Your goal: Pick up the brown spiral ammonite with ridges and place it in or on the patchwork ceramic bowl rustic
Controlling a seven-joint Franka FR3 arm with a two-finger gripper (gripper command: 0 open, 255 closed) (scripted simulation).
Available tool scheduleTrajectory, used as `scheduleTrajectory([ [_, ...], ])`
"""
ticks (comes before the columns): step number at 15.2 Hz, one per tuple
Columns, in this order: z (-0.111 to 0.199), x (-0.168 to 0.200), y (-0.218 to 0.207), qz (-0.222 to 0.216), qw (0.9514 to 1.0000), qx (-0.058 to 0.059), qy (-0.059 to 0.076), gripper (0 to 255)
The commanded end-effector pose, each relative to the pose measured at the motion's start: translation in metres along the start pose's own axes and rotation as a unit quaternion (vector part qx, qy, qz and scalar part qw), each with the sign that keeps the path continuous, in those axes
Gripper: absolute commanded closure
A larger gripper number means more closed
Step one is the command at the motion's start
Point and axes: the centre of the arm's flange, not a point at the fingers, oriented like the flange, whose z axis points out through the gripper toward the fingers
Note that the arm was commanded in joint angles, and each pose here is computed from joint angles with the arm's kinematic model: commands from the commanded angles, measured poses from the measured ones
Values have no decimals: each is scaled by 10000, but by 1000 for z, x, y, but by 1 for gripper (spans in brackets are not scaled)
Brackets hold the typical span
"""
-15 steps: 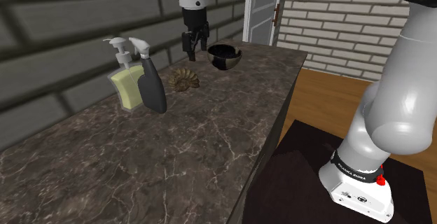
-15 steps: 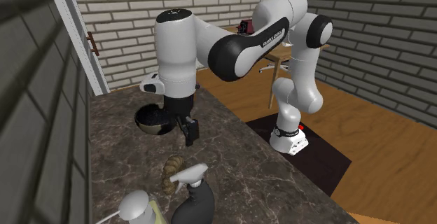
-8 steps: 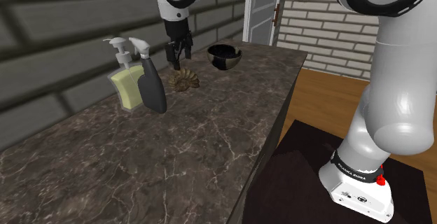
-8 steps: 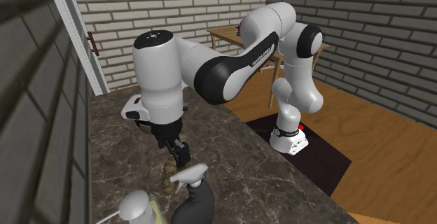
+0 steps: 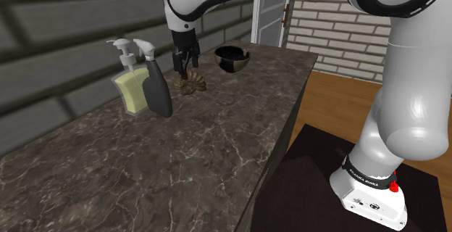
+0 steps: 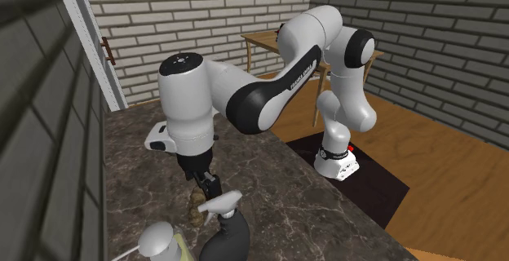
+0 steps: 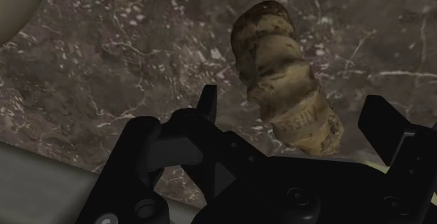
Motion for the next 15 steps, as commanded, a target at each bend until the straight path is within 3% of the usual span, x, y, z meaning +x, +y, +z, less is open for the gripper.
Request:
scheduleTrajectory([
  [1, 1, 0, 0, 0, 10000, 0, 1, 0],
  [5, 1, 0, 0, 0, 10000, 0, 1, 0],
  [6, 1, 0, 0, 0, 10000, 0, 1, 255],
  [15, 1, 0, 0, 0, 10000, 0, 1, 255],
])
